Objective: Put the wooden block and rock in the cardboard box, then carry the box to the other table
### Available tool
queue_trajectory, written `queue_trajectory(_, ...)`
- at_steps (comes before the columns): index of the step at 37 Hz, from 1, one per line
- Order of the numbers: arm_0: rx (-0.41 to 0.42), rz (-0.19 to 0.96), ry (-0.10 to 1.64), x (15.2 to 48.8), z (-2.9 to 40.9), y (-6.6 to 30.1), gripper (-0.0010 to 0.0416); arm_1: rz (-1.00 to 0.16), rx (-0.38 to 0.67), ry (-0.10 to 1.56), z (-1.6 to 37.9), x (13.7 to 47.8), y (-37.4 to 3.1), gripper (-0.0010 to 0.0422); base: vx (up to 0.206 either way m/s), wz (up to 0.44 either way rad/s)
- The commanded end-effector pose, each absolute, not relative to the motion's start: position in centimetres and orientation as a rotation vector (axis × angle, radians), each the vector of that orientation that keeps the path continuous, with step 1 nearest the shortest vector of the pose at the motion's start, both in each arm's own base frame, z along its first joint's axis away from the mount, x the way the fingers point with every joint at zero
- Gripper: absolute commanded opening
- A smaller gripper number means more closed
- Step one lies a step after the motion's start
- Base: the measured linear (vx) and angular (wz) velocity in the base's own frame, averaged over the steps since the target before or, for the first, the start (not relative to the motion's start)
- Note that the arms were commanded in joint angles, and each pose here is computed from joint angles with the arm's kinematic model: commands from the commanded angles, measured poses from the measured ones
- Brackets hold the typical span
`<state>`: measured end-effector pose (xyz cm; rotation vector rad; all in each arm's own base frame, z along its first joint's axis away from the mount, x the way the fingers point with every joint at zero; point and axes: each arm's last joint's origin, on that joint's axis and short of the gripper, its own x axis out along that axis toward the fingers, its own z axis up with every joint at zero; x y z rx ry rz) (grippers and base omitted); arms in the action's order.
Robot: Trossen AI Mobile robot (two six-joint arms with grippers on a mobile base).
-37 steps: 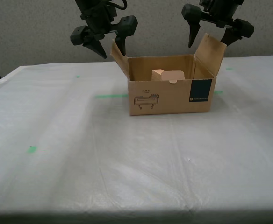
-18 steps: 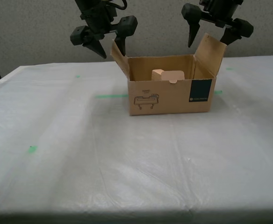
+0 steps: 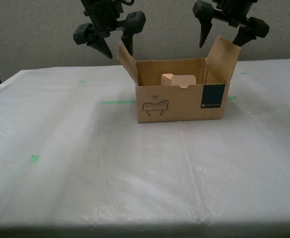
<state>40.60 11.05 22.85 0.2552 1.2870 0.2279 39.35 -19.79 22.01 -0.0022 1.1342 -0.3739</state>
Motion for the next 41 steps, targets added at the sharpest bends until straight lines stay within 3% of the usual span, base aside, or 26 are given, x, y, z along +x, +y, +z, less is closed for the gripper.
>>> queue_trajectory(1, 0.257, 0.235, 1.259, 40.2, 24.1, 10.9, 0.0388, -0.379, -0.010, 1.103, 23.5, 38.9, -19.6, 0.0293, 0.000, 0.000)
queue_trajectory(18, 0.250, 0.254, 1.149, 35.9, 31.4, 9.8, 0.0388, -0.389, -0.040, 1.029, 30.2, 35.4, -17.8, 0.0293, 0.000, 0.000)
queue_trajectory(31, 0.115, 0.155, 0.997, 30.2, 37.7, 7.8, 0.0388, -0.351, -0.032, 0.933, 34.6, 32.0, -16.0, 0.0293, 0.000, 0.000)
queue_trajectory(41, 0.118, 0.170, 0.911, 26.2, 41.0, 6.8, 0.0388, -0.296, -0.017, 0.881, 35.9, 28.8, -14.2, 0.0293, 0.000, 0.000)
